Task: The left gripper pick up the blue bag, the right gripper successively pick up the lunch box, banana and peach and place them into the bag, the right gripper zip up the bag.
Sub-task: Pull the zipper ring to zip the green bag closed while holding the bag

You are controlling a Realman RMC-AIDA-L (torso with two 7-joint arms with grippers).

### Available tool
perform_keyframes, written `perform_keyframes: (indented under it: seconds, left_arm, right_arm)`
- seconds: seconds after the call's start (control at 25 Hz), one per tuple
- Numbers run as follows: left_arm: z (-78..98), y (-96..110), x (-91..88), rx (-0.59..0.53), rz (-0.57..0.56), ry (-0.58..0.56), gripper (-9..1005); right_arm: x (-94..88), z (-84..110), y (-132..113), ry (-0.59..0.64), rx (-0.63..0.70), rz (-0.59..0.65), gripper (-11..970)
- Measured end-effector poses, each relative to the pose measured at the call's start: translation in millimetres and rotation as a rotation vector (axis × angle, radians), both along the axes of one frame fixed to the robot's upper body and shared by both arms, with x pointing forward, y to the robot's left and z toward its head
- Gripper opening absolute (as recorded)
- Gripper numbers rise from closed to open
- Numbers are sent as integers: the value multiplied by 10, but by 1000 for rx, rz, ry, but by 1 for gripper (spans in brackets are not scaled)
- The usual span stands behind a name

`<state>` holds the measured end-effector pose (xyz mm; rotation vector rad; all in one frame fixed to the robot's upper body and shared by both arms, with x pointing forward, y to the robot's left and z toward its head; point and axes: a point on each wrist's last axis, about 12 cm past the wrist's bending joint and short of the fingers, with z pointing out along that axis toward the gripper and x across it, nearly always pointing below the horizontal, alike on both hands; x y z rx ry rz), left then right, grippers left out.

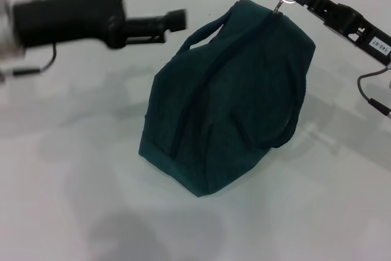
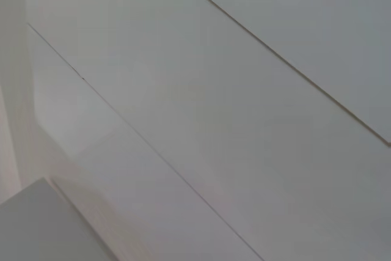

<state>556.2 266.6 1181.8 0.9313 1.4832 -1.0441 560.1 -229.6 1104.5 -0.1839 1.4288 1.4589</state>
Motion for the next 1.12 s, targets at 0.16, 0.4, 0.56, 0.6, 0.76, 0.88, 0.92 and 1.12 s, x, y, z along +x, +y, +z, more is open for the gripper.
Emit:
perform_keyframes:
  seconds: [0.16, 0.4, 0.56, 0.6, 0.76, 0.88, 0.92, 1.12]
  left_arm:
    - [498, -318, 196, 173, -36, 137, 857]
    - [1142, -887, 126, 470, 71, 235, 889]
    - [1241, -1222, -15, 606, 119, 238, 878]
    - [1216, -1302, -41, 644, 124, 241, 873]
    - [1100, -1485, -98, 729, 126, 253, 854]
    - [1025, -1549, -100, 755, 141, 253, 840]
    - [995, -1570, -95, 770, 152, 251, 835]
    - [886, -1647, -125, 825, 144, 245, 811]
  right_arm:
    - [14, 0, 4, 2, -4, -4, 15]
    - [25, -3, 4, 7, -8, -10, 15]
    - [28, -6, -1, 8, -9, -15, 16]
    - [29, -5, 0, 8, -9, -15, 16]
    - [43, 10, 14, 4, -9, -10, 16]
    - [44, 13, 17, 2, -9, -9, 16]
    - [42, 13, 17, 2, -9, -8, 16]
    - [34, 12, 23, 1, -9, -1, 16]
